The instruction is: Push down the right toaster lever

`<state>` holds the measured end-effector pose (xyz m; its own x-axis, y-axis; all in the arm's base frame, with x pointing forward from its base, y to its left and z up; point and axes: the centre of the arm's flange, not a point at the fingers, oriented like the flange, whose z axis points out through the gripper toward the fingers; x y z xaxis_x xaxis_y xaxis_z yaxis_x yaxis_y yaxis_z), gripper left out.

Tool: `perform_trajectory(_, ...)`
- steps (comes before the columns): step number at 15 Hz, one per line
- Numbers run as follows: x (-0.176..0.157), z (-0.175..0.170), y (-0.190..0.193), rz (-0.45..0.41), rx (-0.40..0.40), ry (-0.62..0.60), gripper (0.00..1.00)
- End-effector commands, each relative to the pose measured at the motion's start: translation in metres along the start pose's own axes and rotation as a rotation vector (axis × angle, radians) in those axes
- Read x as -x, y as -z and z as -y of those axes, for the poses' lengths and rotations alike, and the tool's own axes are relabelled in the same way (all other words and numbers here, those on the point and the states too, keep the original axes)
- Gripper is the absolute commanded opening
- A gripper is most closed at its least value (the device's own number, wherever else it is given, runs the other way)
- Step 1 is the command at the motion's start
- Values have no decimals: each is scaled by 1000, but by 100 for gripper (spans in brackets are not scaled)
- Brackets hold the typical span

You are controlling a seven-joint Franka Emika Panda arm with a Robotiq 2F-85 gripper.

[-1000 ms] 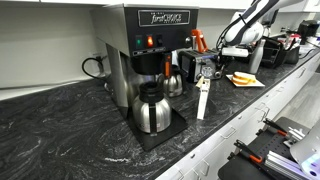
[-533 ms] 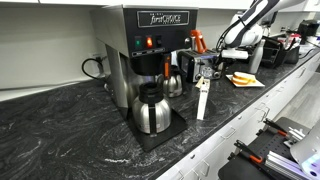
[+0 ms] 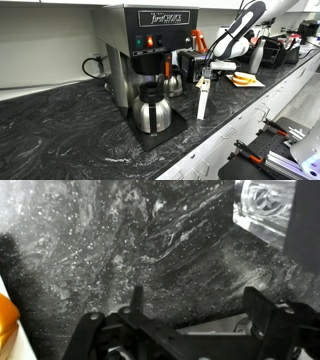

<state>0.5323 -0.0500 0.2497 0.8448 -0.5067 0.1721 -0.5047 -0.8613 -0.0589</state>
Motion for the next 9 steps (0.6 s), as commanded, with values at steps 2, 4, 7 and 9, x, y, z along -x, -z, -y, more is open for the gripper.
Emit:
perform_trajectory(2, -5, -9, 12, -17, 14, -14, 100)
perform_trajectory(4, -7, -10, 5, -13, 6, -15, 100)
perform_trajectory(7, -7, -9, 6, -15, 5, -14, 100)
perform_trajectory(9, -7, -9, 6, -15, 5, -13, 100)
